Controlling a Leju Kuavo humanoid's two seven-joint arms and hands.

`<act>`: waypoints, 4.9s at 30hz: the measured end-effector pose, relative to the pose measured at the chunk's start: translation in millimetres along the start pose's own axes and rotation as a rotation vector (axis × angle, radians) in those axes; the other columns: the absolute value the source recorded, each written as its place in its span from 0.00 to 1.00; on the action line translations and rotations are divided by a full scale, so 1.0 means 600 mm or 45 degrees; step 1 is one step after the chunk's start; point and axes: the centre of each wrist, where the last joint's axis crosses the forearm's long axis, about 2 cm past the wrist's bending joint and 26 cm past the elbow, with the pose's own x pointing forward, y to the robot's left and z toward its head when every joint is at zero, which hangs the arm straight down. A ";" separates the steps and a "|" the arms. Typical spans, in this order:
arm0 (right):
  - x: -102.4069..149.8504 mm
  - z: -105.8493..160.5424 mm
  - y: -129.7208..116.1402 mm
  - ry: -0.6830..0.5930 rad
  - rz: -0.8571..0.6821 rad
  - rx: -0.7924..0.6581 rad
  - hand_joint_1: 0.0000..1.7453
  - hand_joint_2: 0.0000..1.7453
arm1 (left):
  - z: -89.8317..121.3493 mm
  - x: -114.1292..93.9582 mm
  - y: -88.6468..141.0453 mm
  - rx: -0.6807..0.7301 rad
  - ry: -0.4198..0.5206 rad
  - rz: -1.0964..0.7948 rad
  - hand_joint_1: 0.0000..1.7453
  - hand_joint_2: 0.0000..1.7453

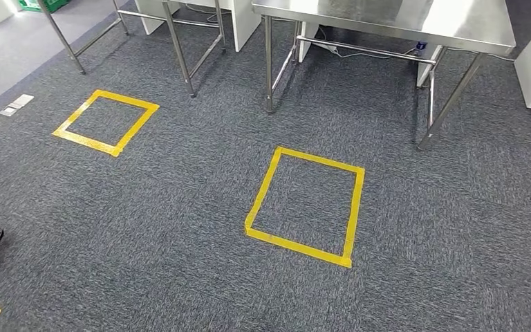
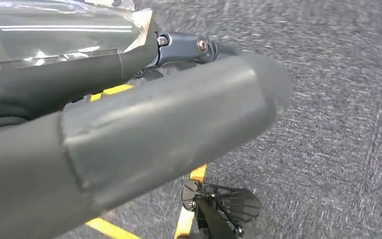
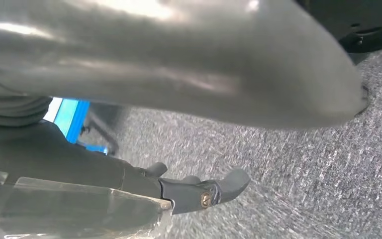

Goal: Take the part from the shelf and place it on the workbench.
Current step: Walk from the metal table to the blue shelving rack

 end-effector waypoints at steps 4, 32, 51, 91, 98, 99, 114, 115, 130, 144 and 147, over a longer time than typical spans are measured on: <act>-0.003 0.001 0.009 0.000 0.037 0.008 0.00 0.00 | -0.001 0.001 0.003 0.039 -0.012 0.035 0.00 0.00; 0.001 -0.001 -0.015 -0.011 0.054 -0.012 0.00 0.00 | 0.005 -0.015 0.011 0.141 0.052 0.197 0.00 0.00; 0.008 -0.001 -0.017 0.002 0.054 -0.023 0.00 0.00 | -0.004 0.007 0.008 0.132 0.002 0.235 0.00 0.00; 0.023 -0.003 -0.043 -0.005 0.114 -0.038 0.00 0.00 | 0.000 0.002 -0.007 0.135 0.014 0.269 0.00 0.00; 0.018 -0.003 -0.042 0.005 0.114 -0.038 0.00 0.00 | 0.000 0.003 -0.009 0.132 0.015 0.274 0.00 0.00; 0.019 -0.003 -0.042 0.005 0.113 -0.038 0.00 0.00 | 0.001 0.002 -0.009 0.130 0.015 0.274 0.00 0.00; 0.015 -0.002 -0.036 0.009 0.104 -0.041 0.00 0.00 | -0.002 0.009 -0.007 0.101 -0.006 0.255 0.00 0.00; 0.015 -0.002 -0.036 0.009 0.105 -0.041 0.00 0.00 | -0.002 0.008 -0.008 0.094 -0.002 0.255 0.00 0.00; 0.016 -0.002 -0.038 0.007 0.160 -0.033 0.00 0.00 | 0.005 0.000 -0.030 -0.107 0.326 0.190 0.00 0.00; 0.018 -0.003 -0.045 0.007 0.215 -0.044 0.00 0.00 | 0.006 0.004 -0.044 -0.140 0.336 0.169 0.00 0.00; 0.018 -0.003 -0.050 0.006 0.218 -0.051 0.00 0.00 | 0.006 0.004 -0.045 -0.144 0.331 0.165 0.00 0.00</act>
